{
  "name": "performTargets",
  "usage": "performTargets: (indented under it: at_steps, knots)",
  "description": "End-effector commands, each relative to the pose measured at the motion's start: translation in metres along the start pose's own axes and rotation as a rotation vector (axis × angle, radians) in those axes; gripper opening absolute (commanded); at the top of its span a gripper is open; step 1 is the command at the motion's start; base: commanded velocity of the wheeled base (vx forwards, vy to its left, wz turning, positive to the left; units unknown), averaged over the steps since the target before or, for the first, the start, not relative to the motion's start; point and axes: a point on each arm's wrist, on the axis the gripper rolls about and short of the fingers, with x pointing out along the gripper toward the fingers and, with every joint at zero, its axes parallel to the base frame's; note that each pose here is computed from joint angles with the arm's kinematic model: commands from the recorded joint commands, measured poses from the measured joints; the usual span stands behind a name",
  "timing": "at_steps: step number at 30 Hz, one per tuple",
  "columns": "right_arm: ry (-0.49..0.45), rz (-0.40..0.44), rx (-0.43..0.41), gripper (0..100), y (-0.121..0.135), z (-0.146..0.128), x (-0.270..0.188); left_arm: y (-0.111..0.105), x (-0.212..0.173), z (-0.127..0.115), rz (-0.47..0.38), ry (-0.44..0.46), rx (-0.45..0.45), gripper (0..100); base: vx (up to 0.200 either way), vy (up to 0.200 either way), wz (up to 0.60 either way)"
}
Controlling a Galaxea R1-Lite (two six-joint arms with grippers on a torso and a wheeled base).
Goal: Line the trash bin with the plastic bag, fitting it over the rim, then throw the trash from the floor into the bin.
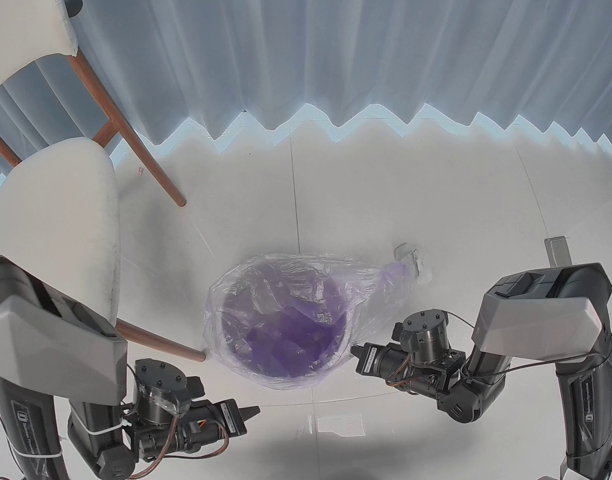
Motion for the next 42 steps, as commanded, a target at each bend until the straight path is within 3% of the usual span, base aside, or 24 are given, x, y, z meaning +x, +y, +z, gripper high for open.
performTargets:
  at_steps: [1, 2, 3, 12, 18, 27, 38, 39, 42]
  knots:
    - [0.000, 0.002, -0.001, 0, -0.001, -0.002, 0.001, -0.013, -0.030, -0.011, -0.070, 0.057, 0.030, 0, 0.000, 0.000, 0.00]
    - [0.001, 0.002, -0.001, 0, -0.001, -0.002, 0.001, -0.014, -0.029, -0.010, -0.071, 0.054, 0.031, 0, 0.000, 0.000, 0.00]
    - [0.000, 0.002, -0.001, 0, -0.001, -0.002, 0.001, -0.014, -0.030, -0.010, -0.070, 0.051, 0.030, 100, 0.000, 0.000, 0.00]
    - [0.011, -0.008, 0.000, 0, -0.005, -0.006, 0.004, -0.014, -0.023, -0.002, -0.080, 0.018, 0.019, 100, 0.000, 0.000, 0.00]
    - [0.002, -0.001, 0.000, 0, -0.004, -0.005, 0.004, -0.012, -0.004, 0.024, -0.077, -0.105, -0.030, 100, 0.000, 0.000, 0.00]
    - [0.004, -0.002, 0.000, 0, -0.005, -0.006, 0.005, -0.004, 0.011, 0.032, -0.058, -0.126, -0.051, 100, 0.000, 0.000, 0.00]
    - [-0.004, 0.003, -0.001, 0, -0.006, -0.007, 0.006, -0.011, 0.015, 0.038, -0.098, -0.147, -0.105, 100, 0.000, 0.000, 0.00]
    - [-0.004, 0.003, -0.001, 0, -0.006, -0.007, 0.006, -0.011, 0.015, 0.037, -0.098, -0.147, -0.104, 0, 0.000, 0.000, 0.00]
    - [-0.004, 0.003, -0.001, 0, -0.006, -0.007, 0.006, -0.011, 0.015, 0.036, -0.095, -0.145, -0.103, 0, 0.000, 0.000, 0.00]
